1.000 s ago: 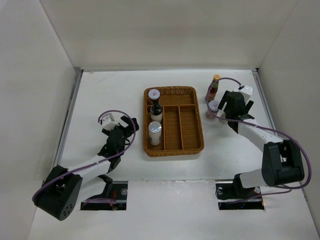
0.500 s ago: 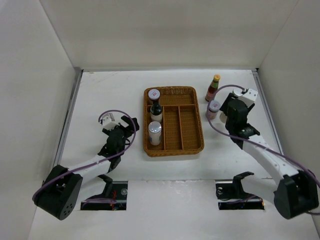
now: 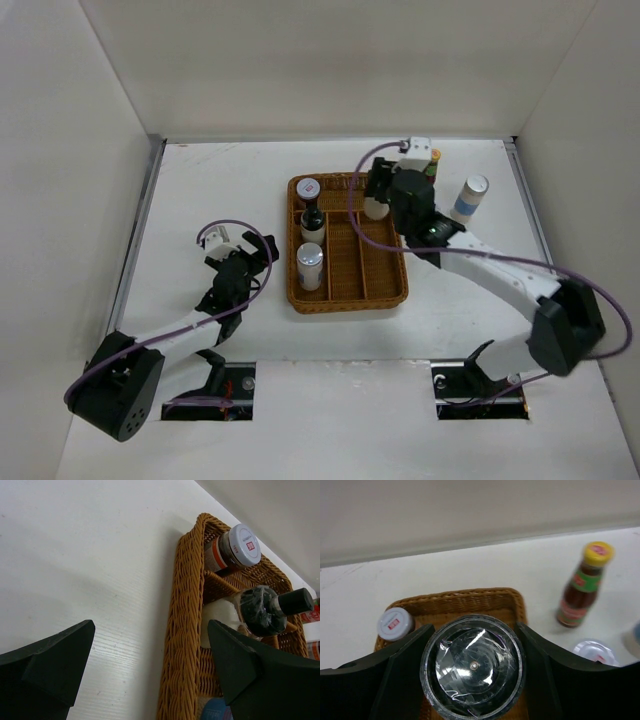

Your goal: Organize the condiment bottles

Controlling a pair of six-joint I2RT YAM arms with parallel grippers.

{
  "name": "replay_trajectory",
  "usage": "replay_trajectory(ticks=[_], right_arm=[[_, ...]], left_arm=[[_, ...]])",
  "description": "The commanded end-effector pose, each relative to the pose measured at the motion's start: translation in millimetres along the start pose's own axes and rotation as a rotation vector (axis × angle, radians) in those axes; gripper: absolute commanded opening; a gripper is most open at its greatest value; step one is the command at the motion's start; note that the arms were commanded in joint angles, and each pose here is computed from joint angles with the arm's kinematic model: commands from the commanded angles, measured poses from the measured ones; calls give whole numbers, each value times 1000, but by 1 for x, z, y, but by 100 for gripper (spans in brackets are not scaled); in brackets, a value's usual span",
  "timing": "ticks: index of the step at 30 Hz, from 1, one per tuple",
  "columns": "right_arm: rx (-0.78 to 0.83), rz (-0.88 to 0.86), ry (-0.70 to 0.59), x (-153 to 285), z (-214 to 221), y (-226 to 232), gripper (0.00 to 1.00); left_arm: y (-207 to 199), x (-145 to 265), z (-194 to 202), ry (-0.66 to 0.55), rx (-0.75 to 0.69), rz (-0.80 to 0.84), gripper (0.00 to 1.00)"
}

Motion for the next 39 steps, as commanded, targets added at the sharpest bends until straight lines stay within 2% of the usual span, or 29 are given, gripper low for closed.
replay_trajectory(ticks=[1, 6, 10, 15, 19, 22, 26, 29, 32, 35, 39], right_arm=[[-81, -139, -147, -30, -49, 46, 63], [-50, -206, -118, -79, -36, 88, 63], [-16, -204, -58, -110, -2, 104, 63], [37, -201, 20, -126, 42, 112, 66], [64, -195, 85, -126, 67, 109, 74], [71, -198, 106, -124, 75, 109, 86], [54, -208, 70, -110, 45, 102, 98], [38, -186, 3, -101, -1, 79, 100], [26, -109, -44, -97, -34, 33, 100], [13, 16, -57, -105, -45, -26, 100], [50, 205, -16, -118, -32, -95, 99]], left_arm=[[-24, -3, -17, -52, 52, 70, 99], [-24, -3, -17, -52, 51, 70, 99], [-24, -4, -18, -52, 52, 70, 99], [-22, -5, -17, -49, 46, 62, 99], [-22, -6, -16, -46, 46, 64, 99], [-24, -7, -14, -37, 47, 70, 99], [-23, -7, -15, -39, 47, 67, 99], [-24, -6, -15, -37, 49, 73, 99], [-23, -6, -16, -42, 49, 70, 99], [-24, -7, -14, -34, 47, 73, 99], [-24, -7, -13, -31, 45, 69, 99]])
Point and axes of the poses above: each gripper's point midway between its finger pads, its own x axis back along the fingers, its own y axis along the line the jaws close on, z = x × y, the point moved 1 cm from there along x, back along the fingers, and after that the axes turned 12 degrees about x, right-handed, at the moved point
